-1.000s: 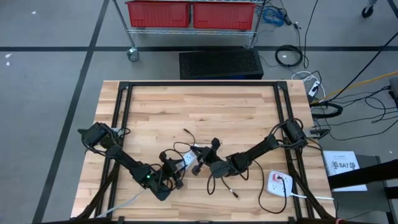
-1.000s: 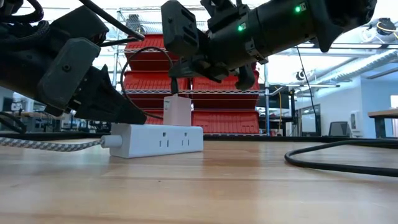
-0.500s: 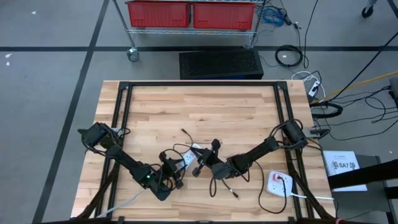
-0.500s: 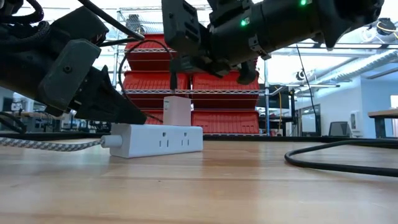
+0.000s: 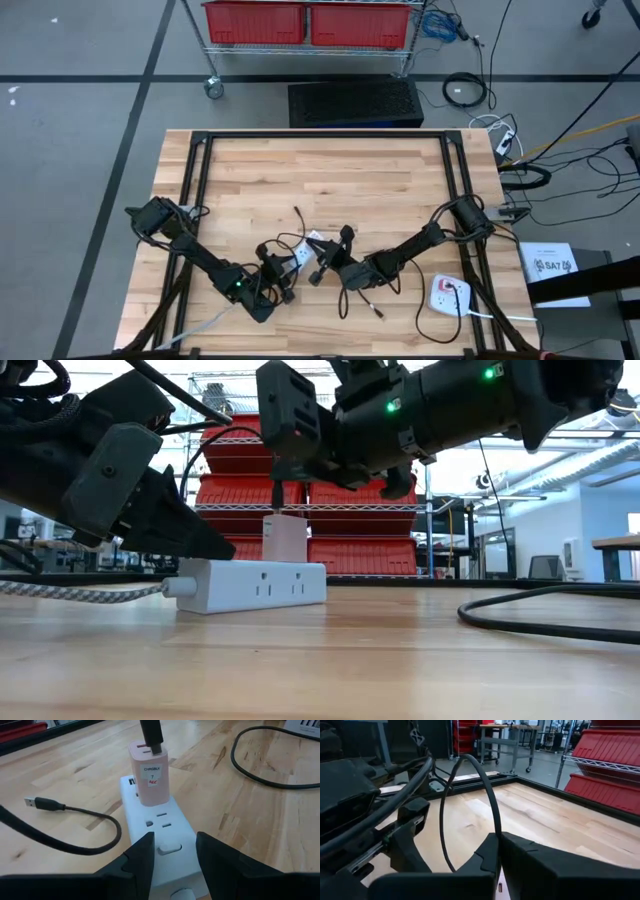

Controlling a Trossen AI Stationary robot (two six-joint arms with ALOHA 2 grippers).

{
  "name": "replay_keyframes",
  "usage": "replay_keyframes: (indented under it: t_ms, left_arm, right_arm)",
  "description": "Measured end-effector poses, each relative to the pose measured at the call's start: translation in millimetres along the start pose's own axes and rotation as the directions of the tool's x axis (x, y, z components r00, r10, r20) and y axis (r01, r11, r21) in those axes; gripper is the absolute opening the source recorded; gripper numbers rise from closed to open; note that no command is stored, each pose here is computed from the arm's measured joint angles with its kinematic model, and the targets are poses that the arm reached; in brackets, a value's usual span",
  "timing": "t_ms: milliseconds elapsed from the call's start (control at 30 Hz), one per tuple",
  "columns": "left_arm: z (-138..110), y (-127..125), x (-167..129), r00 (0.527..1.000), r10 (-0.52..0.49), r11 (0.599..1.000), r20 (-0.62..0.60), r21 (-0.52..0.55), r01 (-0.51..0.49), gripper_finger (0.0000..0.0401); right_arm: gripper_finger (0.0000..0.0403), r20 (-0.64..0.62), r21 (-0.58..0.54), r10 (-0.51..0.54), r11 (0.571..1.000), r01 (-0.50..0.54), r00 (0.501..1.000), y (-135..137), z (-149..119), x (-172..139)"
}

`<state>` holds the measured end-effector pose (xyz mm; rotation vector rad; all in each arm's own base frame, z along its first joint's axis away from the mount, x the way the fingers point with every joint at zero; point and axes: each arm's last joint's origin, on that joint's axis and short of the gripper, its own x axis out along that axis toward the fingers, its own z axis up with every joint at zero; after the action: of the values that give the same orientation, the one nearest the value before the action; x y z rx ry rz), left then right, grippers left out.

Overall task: Insert USB
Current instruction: Insert the black USB cable into the pink charger adapter

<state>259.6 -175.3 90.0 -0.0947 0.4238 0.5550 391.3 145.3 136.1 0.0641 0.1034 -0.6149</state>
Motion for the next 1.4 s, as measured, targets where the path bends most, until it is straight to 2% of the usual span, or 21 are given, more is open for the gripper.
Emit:
replay_keyframes:
  t_ms: [233, 1067, 1400]
  left_arm:
    - [0.0, 0.0, 0.0, 1.0, 0.0, 1.0, 0.0, 0.0, 0.0, 0.0153]
    - [0.0, 0.0, 0.0, 1.0, 0.0, 1.0, 0.0, 0.0, 0.0, 0.0153]
    - [0.0, 0.0, 0.0, 1.0, 0.001, 1.0, 0.0, 0.0, -0.001, 0.0153]
  right_arm:
    - [0.0, 0.006, -0.024, -0.038, 0.999, 0.038, 0.999, -1.3, -0.1, 0.0]
    - [0.0, -0.009, 0.003, -0.033, 0.999, 0.033, 0.999, -1.7, -2.9, 0.4]
    - [0.0, -0.018, 0.026, -0.044, 0.999, 0.044, 0.999, 1.6, -19.8, -0.1]
